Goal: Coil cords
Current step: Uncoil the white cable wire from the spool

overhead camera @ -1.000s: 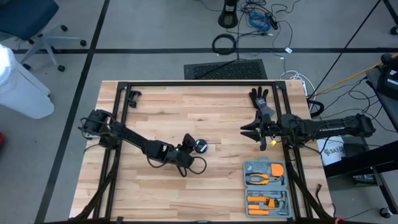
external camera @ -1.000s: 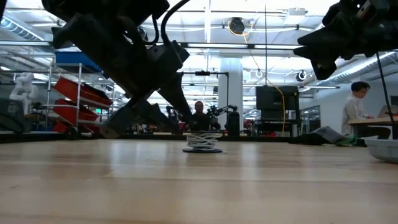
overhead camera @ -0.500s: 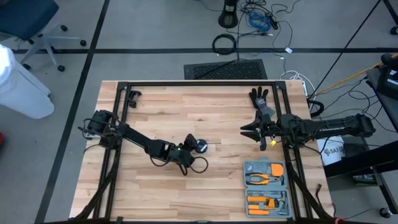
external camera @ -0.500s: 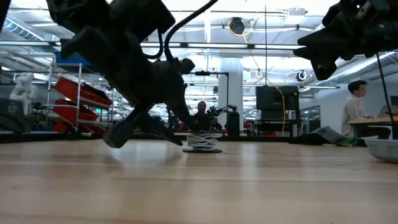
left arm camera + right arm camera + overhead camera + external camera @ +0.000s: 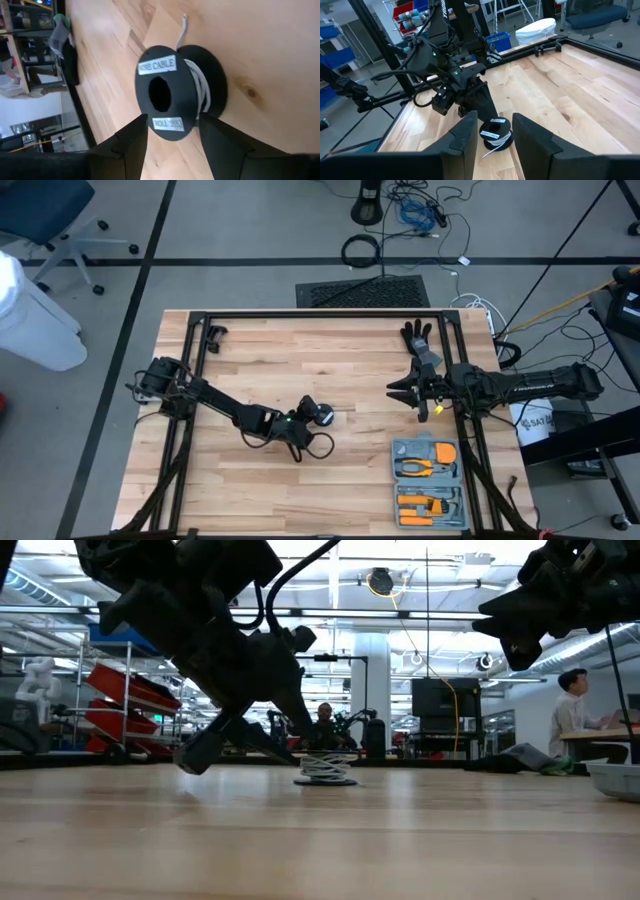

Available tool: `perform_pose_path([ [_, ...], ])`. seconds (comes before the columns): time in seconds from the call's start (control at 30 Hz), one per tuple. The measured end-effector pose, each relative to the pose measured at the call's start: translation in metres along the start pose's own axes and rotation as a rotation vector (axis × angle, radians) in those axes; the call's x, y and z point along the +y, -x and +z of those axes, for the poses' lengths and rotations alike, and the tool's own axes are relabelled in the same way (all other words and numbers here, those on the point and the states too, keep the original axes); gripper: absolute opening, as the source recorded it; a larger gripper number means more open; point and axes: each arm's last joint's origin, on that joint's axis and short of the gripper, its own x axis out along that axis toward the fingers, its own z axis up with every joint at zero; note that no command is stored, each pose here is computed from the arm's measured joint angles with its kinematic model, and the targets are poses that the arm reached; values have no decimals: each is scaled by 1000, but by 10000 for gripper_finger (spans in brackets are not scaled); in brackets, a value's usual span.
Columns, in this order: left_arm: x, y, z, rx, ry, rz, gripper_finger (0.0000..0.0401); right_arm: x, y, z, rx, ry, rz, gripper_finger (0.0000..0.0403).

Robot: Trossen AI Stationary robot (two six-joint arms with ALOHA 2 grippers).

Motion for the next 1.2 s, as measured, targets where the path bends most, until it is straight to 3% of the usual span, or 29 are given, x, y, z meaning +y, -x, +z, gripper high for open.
perform_pose_path([
  [0.2, 0, 0, 0, -6, -61, -6, 163, 0, 0, 0, 0, -2, 0, 112],
  [0.5, 0, -1, 0, -35, -59, -30, 129, 0, 0, 0, 0, 13, 0, 112],
  [1.03, 0, -1, 0, -37, -41, -29, 124, 0, 0, 0, 0, 15, 0, 112],
  [1.2, 1, -1, 0, -40, -38, -25, 94, 0, 0, 0, 1, 14, 0, 112],
])
